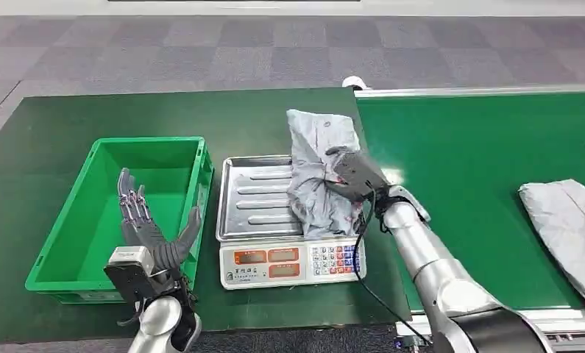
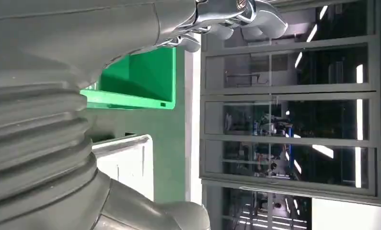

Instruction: Moved the parcel from conveyor to table for the left to box.

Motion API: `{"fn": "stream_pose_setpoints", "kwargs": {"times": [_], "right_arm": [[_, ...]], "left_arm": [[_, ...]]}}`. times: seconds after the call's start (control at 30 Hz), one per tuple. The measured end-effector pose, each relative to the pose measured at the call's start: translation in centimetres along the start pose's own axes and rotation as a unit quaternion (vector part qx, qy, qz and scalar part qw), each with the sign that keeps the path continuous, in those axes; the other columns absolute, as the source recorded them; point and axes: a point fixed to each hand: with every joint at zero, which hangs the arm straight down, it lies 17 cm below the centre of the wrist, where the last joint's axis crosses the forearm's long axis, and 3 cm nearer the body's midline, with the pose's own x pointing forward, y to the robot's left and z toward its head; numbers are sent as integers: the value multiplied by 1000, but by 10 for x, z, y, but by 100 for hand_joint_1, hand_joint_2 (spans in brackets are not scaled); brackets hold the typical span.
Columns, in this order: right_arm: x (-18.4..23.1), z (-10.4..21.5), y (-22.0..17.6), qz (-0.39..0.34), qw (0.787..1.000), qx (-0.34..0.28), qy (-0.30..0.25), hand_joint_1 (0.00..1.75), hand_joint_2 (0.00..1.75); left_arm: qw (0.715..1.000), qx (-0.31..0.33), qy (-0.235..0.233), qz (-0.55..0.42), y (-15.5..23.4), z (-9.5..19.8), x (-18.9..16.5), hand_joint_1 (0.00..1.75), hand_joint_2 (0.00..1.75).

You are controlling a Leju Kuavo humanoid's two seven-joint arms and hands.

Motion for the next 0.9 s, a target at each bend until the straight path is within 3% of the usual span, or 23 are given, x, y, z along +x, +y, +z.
{"fn": "stream_pose_setpoints", "kwargs": {"times": [0.37,0.9], "right_arm": [[25,7,37,-103,991,57,-59,175,175],[16,4,31,-78,996,32,-41,175,175]], "left_arm": [[1000,3,3,-3,5,5,0,0,175],[1000,9,3,-21,13,9,-2,0,175]]}}
